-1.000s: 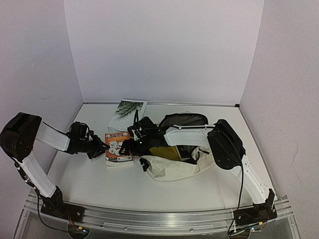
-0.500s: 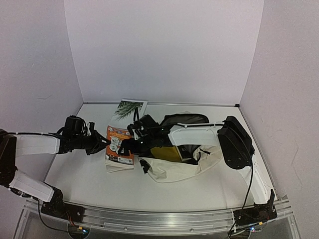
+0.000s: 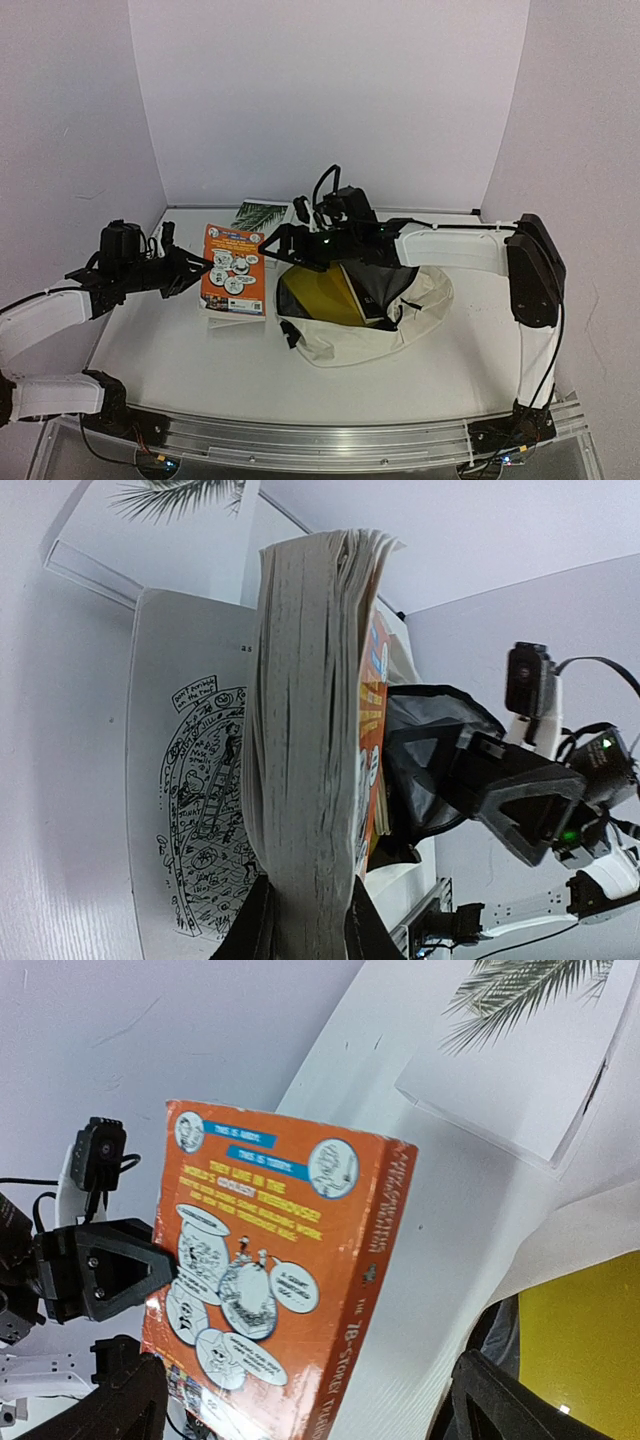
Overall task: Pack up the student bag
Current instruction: Pick up the book from the center of the board.
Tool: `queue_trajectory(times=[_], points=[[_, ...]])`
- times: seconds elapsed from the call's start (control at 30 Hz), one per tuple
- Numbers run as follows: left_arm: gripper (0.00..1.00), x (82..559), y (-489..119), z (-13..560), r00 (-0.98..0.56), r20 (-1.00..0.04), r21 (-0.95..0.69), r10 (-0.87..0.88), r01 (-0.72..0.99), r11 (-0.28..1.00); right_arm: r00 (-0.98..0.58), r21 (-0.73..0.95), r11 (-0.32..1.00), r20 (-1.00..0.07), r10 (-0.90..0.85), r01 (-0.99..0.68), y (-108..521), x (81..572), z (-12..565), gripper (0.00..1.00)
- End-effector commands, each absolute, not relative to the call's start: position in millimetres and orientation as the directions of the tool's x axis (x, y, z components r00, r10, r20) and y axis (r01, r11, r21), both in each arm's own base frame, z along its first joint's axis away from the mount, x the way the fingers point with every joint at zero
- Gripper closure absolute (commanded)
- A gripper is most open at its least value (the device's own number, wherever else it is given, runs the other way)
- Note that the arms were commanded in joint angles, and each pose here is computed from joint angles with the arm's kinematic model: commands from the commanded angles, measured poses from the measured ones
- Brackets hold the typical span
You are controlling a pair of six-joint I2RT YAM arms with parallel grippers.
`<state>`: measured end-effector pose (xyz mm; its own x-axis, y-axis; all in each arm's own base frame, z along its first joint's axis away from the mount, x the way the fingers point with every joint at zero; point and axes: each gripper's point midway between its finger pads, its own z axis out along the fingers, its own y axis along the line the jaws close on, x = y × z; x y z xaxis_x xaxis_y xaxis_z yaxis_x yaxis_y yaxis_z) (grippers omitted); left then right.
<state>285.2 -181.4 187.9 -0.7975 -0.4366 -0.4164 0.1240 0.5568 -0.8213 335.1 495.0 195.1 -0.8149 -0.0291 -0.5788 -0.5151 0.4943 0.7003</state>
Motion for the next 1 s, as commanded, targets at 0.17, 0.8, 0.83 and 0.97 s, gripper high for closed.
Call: queue_trajectory(times=[0.17,0.8,0.83,0.97], points=[[1.00,273,-201,290,-0.705,-0.579,-0.811,-0.410,0.443,0.382,-0.821,0.786,0.256,-0.567,-0.065,-0.563,513,303,231,0.02],[1.00,266,-215,284,-0.739,-0.582,-0.811,-0.338,0.496,0.310,-0.790,0.790,-0.012,-0.613,0.000,-0.613,520,280,289,0.50],[1.00,266,-215,283,-0.744,-0.581,-0.811,-0.331,0.492,0.318,-0.778,0.778,-0.007,-0.628,0.018,-0.629,517,280,295,0.60],[0.76,269,-216,273,-0.770,-0.573,-0.805,-0.280,0.463,0.371,-0.752,0.753,0.012,-0.657,0.052,-0.658,508,281,305,0.86]])
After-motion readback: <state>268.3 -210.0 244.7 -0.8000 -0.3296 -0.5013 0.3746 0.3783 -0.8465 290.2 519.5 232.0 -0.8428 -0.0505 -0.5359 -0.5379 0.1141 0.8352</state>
